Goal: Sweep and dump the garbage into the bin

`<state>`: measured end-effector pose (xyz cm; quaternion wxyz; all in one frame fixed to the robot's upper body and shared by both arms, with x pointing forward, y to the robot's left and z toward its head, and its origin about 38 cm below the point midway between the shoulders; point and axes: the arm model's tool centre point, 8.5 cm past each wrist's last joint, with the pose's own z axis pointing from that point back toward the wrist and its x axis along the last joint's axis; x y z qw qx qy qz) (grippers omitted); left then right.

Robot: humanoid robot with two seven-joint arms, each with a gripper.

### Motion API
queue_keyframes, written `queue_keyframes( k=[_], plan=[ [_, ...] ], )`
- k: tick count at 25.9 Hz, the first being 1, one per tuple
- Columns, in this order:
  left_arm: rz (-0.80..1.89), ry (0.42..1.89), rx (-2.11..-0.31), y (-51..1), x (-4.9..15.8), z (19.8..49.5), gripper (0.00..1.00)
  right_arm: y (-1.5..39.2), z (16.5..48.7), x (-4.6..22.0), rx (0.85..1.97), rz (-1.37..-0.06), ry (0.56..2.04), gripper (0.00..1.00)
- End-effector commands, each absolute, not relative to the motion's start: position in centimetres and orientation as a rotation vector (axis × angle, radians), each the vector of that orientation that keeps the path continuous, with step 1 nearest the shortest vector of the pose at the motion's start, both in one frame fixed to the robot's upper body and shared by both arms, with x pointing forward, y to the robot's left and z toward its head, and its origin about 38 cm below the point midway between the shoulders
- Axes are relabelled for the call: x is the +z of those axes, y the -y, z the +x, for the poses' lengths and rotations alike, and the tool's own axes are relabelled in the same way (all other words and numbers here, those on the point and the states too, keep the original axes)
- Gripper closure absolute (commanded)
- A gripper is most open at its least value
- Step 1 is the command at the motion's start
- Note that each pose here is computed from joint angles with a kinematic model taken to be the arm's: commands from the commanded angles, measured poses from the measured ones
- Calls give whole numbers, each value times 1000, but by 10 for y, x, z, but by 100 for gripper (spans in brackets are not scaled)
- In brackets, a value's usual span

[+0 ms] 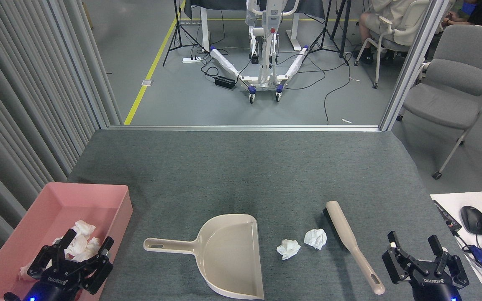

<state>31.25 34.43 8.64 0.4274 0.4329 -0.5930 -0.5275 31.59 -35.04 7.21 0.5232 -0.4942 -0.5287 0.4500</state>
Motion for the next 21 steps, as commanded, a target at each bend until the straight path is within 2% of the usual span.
queue_keyframes(
  k=[1,10,13,21],
  plan=[
    [1088,1492,-1302,-344,88,310,1,349,316,72,1080,-1181,1268,2],
    [1066,1539,-1289,-330,92,308,1,344,311,67,1111,-1153,1284,2],
    [1058,1521,-1293,-332,88,303,1,344,311,68,1117,-1151,1291,2],
    [1072,1522,-1287,-341,92,303,1,343,311,70,1109,-1152,1300,2]
  ],
)
